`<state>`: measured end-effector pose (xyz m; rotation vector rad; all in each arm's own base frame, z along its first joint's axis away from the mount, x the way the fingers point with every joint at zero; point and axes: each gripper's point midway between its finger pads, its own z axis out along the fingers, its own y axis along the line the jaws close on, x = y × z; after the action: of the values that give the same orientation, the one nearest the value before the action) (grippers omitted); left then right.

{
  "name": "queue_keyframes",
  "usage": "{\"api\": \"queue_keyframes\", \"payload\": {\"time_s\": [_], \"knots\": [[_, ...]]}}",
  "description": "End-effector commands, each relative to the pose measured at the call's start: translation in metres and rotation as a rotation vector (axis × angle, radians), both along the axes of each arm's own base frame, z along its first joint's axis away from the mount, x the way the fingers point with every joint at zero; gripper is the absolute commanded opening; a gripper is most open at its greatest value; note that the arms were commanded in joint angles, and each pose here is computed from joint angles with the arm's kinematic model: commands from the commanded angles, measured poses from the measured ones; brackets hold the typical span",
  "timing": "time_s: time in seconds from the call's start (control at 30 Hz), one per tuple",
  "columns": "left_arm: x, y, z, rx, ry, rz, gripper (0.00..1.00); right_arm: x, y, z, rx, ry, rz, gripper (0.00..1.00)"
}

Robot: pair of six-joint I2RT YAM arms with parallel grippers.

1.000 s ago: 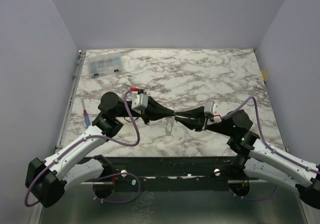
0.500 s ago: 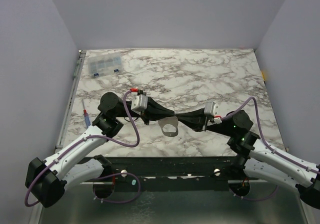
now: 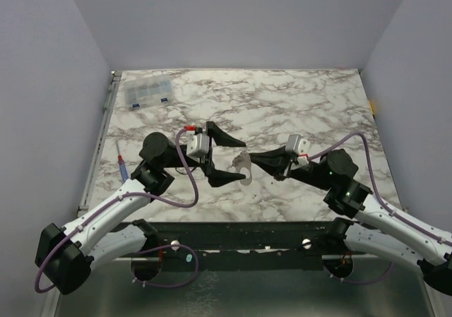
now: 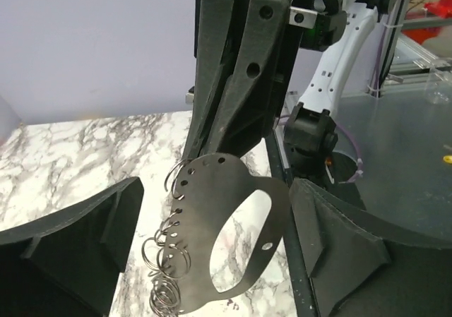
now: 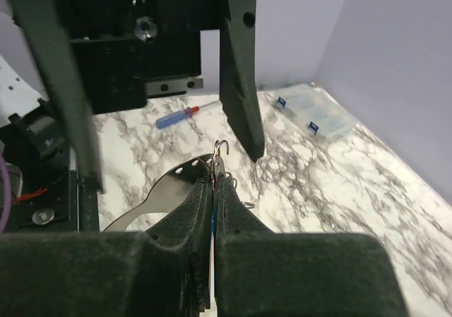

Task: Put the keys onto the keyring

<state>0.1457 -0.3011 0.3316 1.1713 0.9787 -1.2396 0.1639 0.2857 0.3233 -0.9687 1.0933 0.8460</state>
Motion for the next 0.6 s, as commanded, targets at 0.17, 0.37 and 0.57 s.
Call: {"api": "queue_keyframes", "payload": {"time_s": [0.17, 0.37, 0.57], "knots": [[0.044, 0.018, 0.021, -0.054, -0.003, 0.317, 0.99, 0.038, -0.01, -0.036, -0.181, 0.168, -0.212, 0.01], [0.075, 0.035, 0.012, -0.039, 0.127, 0.53, 0.91, 0.059, -0.016, -0.059, -0.285, 0.26, -0.336, 0.01], [0.083, 0.033, -0.019, 0.027, 0.231, 0.581, 0.79, 0.075, -0.019, -0.07, -0.343, 0.33, -0.432, 0.01]]}}
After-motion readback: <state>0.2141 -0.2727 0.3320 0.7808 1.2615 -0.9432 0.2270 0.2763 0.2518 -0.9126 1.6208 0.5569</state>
